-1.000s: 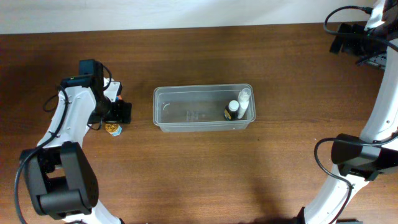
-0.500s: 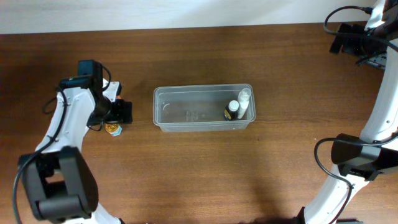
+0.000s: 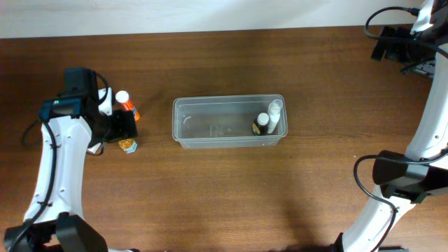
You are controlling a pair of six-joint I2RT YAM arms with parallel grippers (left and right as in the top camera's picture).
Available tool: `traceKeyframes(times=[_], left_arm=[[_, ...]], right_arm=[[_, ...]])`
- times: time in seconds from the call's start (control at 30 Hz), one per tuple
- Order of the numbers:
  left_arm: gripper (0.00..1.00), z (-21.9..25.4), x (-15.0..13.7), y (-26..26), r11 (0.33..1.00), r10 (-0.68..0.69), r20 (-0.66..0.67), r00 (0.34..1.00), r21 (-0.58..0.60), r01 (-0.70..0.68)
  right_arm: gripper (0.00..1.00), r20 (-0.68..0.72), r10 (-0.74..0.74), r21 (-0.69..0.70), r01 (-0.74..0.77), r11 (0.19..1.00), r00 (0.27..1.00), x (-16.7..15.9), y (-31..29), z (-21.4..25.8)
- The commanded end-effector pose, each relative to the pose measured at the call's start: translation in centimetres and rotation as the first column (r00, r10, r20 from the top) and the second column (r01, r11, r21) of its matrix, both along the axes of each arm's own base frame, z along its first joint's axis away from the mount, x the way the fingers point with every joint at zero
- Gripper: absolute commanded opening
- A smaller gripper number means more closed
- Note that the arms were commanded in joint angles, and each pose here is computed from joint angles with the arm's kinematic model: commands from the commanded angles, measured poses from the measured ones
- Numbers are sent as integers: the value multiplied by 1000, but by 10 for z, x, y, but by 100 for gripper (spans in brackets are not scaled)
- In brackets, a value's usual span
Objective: Pack container
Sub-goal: 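Move the left gripper over the gold-lidded jar, then lower the left gripper and grasp the gold-lidded jar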
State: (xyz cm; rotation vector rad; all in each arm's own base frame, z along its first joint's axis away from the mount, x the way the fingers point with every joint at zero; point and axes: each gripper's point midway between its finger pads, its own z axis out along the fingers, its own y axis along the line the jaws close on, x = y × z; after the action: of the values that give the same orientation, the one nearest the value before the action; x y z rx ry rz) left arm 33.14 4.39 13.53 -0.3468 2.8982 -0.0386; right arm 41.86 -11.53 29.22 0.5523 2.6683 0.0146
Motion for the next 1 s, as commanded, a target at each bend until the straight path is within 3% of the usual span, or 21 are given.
traceKeyframes(times=[0.0, 0.47, 0.97], left_arm=[[89, -24, -20, 12, 981, 191, -70, 979, -7, -192], [89, -72, -8, 17, 896, 441, 16, 897, -68, -439], [89, -94, 0, 18, 896, 443, 82, 893, -87, -436]], right_arm=[[98, 44, -5, -9, 6, 1000, 999, -7, 1, 18], [98, 44, -5, -9, 6, 1000, 999, -7, 1, 18], [98, 44, -5, -9, 6, 1000, 999, -7, 1, 18]])
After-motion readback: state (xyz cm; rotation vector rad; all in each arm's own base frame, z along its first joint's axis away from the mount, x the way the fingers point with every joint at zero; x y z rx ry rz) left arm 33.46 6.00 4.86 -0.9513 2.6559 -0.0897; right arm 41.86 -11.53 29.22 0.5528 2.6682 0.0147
